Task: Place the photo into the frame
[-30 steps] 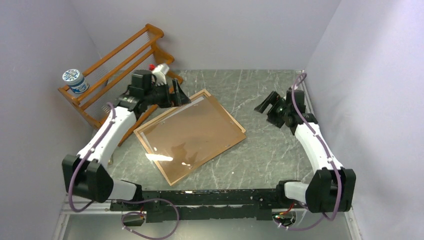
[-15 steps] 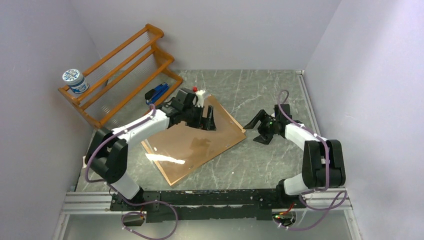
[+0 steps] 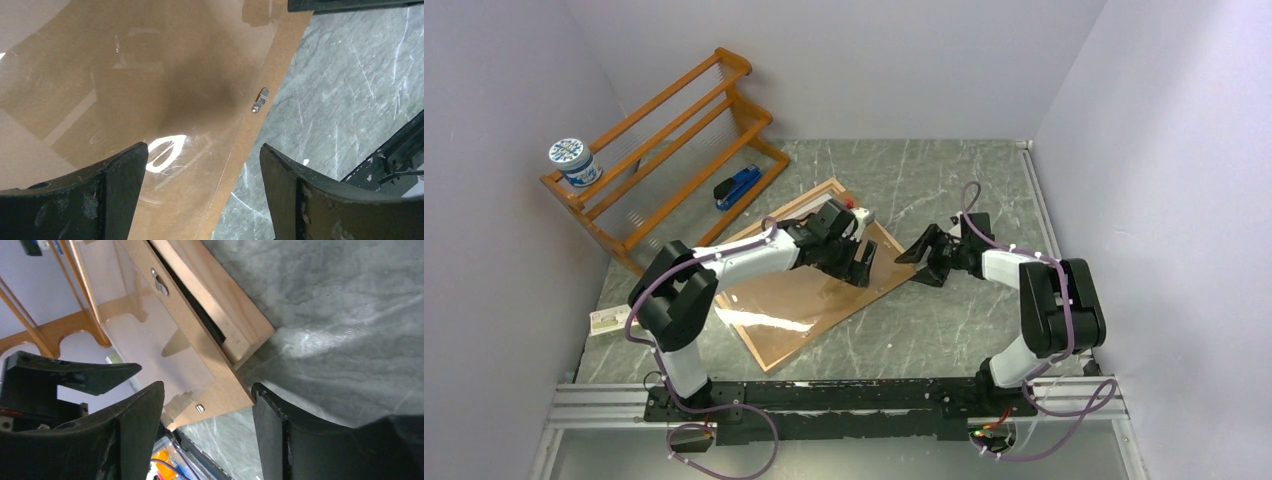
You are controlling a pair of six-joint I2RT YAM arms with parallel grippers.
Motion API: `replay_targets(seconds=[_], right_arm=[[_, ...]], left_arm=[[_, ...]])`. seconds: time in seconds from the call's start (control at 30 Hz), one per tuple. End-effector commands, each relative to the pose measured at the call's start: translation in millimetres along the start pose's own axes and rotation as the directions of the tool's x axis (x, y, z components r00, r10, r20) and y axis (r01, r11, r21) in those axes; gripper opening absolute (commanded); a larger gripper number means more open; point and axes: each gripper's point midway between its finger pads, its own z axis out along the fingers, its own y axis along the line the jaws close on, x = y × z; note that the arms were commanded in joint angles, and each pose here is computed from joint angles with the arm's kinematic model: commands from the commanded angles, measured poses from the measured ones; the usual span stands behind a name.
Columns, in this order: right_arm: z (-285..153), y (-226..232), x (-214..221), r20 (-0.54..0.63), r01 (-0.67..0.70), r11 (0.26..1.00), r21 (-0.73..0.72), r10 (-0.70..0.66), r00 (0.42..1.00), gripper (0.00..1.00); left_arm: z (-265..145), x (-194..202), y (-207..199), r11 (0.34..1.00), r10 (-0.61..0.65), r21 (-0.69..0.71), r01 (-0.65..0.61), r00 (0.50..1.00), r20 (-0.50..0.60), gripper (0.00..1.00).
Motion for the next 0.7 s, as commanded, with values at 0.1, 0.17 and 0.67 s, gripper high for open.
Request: replay_targets(seconds=[0.1, 0.17, 0.67], right_arm=[[-19, 55, -17, 0.091, 0.150, 0.971, -0.187, -0.135, 0.987, 0.60], [-22, 63, -18, 0.100, 0.159, 0.964, -0.213, -0.141, 0.985, 0.58], [-34, 96, -26, 0.109, 0.124, 0.945, -0.304, -0.095, 0.990, 0.54]], left_arm=[[-1, -10, -7, 0.997, 0.053, -0.055, -0.050, 0.997, 0.049, 0.89], [-1, -7, -9, 0.997, 0.054, -0.054, -0.052, 0.998, 0.041, 0.93], [0, -11, -20, 0.897, 0.294, -0.354, -0.266, 0.955, 0.029, 0.94]])
